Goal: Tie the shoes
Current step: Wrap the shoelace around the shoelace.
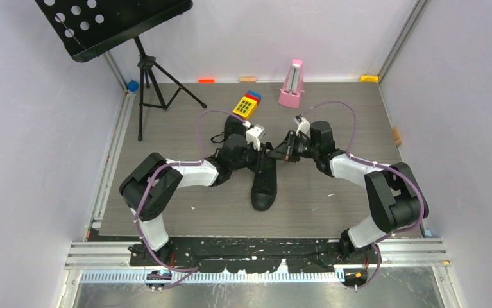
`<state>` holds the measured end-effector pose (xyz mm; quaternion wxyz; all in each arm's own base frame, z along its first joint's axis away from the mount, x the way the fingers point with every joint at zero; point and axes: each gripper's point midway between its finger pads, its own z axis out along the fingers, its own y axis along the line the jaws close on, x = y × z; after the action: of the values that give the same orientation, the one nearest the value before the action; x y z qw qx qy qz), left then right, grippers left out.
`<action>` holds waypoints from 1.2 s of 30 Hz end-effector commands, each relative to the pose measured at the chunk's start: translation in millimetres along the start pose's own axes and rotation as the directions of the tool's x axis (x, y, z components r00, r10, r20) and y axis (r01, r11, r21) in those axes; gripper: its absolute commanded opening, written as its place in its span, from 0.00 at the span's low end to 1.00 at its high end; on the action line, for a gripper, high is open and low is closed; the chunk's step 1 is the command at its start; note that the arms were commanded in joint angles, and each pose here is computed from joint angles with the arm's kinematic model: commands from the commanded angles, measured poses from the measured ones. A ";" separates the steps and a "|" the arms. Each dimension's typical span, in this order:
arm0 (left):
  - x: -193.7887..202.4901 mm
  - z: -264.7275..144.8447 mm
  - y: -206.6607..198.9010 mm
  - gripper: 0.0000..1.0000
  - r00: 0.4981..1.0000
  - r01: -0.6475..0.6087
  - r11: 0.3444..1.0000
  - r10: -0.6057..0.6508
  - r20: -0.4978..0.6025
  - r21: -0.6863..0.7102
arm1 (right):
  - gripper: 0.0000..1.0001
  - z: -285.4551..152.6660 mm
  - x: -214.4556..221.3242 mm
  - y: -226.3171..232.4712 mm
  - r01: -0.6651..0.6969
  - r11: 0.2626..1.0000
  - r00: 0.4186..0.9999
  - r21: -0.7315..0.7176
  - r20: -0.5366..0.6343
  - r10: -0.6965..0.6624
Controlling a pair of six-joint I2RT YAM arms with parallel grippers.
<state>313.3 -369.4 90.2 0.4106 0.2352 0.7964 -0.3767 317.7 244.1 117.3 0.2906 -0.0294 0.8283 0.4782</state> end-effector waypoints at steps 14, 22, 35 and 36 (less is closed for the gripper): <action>-13.9 -5.9 7.3 0.40 0.989 -0.054 0.998 0.055 0.139 -0.009 | 0.00 0.6 -7.0 30.2 -0.039 0.999 0.998 -0.028 0.050 0.040; -22.2 -0.4 16.0 0.37 0.970 -0.065 0.997 0.072 0.231 -0.037 | 0.00 4.0 -12.7 29.2 -0.117 0.993 0.989 -0.030 0.086 0.120; -23.5 3.0 21.5 0.09 0.957 -0.090 0.995 0.101 0.273 -0.052 | 0.00 5.5 -10.4 25.6 -0.178 0.984 0.979 -0.029 0.094 0.180; -22.3 1.1 21.4 0.07 0.957 -0.092 0.994 0.103 0.272 -0.053 | 0.00 5.6 -10.9 24.9 -0.174 0.984 0.980 -0.024 0.095 0.176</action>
<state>323.0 -369.5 89.3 0.4927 0.2269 0.7414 -0.3951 323.3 251.3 120.1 0.2777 0.0825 0.8265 0.4827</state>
